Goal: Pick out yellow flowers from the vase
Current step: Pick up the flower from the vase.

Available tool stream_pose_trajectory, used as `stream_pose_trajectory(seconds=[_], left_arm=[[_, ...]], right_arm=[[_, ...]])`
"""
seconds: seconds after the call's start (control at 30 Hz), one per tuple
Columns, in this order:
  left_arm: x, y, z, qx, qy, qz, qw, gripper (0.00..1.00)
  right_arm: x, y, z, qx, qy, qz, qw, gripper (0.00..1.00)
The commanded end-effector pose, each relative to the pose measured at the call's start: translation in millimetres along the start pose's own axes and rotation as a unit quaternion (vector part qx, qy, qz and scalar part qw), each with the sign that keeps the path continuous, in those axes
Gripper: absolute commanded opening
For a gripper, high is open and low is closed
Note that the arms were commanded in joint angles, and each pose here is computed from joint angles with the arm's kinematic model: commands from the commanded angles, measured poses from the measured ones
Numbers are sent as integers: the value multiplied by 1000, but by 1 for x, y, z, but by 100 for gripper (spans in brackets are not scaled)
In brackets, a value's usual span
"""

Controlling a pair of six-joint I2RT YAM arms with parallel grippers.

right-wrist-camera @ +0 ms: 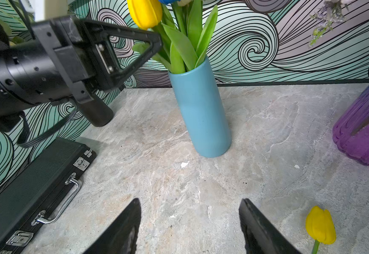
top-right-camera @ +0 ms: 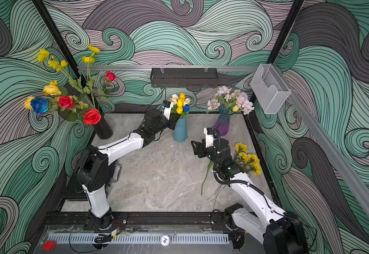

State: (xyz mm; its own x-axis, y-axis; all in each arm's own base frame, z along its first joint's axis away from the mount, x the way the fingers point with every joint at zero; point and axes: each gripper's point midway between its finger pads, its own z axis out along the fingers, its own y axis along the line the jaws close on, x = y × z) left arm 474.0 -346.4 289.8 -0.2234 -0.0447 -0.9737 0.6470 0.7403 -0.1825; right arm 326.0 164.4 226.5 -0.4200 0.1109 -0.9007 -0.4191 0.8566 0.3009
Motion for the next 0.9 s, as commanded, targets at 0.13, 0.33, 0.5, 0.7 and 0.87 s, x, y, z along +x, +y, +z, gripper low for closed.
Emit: stream_pose_trajectory(seconds=[0.13,0.33,0.5,0.7,0.87], left_arm=[[-15,-1,8,-7,-12,20,1000,19],[-9,1,16,-10,-4,33,999,27],[-8,6,22,-19,-4,41,999,26],[-12,2,23,-11,-6,44,999,17],[-17,0,14,-10,-10,40,999,11]], right_arm=[[-13,4,0,-7,-17,1,1000,70],[-15,4,-1,-8,-19,1,1000,70],[-15,5,-2,-8,-19,-1,1000,70],[-14,4,-1,-6,-17,-2,1000,70],[-14,4,0,-8,-15,-1,1000,70]])
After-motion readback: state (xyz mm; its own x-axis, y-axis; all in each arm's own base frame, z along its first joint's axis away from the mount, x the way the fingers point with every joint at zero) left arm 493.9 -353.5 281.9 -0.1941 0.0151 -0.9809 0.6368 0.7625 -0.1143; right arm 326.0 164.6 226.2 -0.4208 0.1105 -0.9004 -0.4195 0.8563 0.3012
